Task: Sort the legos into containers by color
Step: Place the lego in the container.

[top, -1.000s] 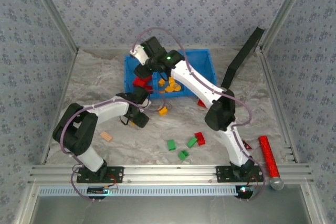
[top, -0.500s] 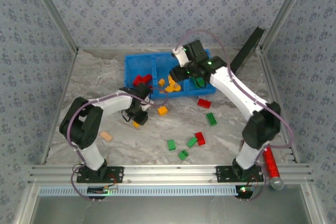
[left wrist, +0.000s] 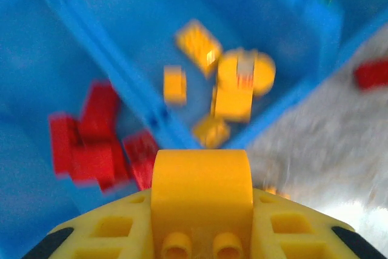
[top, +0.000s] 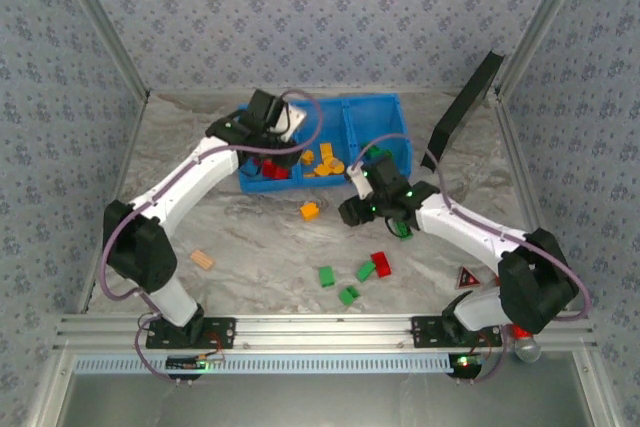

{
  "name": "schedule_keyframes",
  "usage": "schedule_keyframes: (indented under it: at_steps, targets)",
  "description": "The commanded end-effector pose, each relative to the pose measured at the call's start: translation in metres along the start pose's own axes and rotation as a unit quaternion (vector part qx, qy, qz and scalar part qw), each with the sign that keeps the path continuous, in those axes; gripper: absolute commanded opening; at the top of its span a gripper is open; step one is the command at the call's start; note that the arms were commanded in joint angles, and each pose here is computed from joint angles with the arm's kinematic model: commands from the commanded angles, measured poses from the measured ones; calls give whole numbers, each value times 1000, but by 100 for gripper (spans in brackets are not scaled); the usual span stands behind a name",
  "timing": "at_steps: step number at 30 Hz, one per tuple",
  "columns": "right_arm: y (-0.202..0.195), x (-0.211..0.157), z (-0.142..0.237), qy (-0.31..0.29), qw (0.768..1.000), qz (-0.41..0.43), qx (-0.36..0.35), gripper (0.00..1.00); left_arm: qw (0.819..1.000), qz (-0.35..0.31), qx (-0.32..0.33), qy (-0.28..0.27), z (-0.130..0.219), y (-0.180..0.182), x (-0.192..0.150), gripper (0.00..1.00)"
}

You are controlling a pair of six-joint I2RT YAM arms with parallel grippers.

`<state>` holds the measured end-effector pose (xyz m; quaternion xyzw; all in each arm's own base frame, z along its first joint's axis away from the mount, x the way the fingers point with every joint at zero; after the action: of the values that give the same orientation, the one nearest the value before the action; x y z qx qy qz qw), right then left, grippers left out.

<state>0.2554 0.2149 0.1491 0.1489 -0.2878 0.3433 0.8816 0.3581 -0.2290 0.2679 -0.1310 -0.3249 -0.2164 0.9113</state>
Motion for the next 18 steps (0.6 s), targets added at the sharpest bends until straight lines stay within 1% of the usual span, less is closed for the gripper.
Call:
schedule_keyframes:
  at_steps: [1,6,8,9,11,14,18]
  targets:
    - [12,25,-6,-76,996,31,18,61,1000,-8,-12,-3,-23,-8,25,23]
    - [20,29,-21,-96,993,74,18,60,1000,-6,-14,-19,-74,-21,46,22]
    - [24,34,-30,-96,992,84,23,59,1000,-14,-12,-5,-102,-29,47,22]
    - [26,37,-33,-97,991,87,24,59,1000,-19,-17,-11,-109,-34,56,22]
    - [30,42,-40,-93,991,91,25,60,999,-27,-23,2,-134,-44,59,22]
    - [38,46,-50,-84,990,109,17,60,999,-27,-21,35,-162,-49,53,22]
    - [47,46,-63,-73,990,123,14,60,998,-18,-14,60,-185,-49,41,22]
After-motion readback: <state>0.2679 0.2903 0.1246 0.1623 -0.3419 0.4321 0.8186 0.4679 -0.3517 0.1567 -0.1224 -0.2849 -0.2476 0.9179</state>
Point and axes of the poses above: each hand's point on the last joint's axis, 136 mm out from that joint toward the fingers, its own z axis back along the fingers, its own y axis along the line the jaws close on, x = y × z, the point moved 5 cm from there along z, back along the fingers, and after that the axes turned 8 degrees about z, right-handed, at the moved point
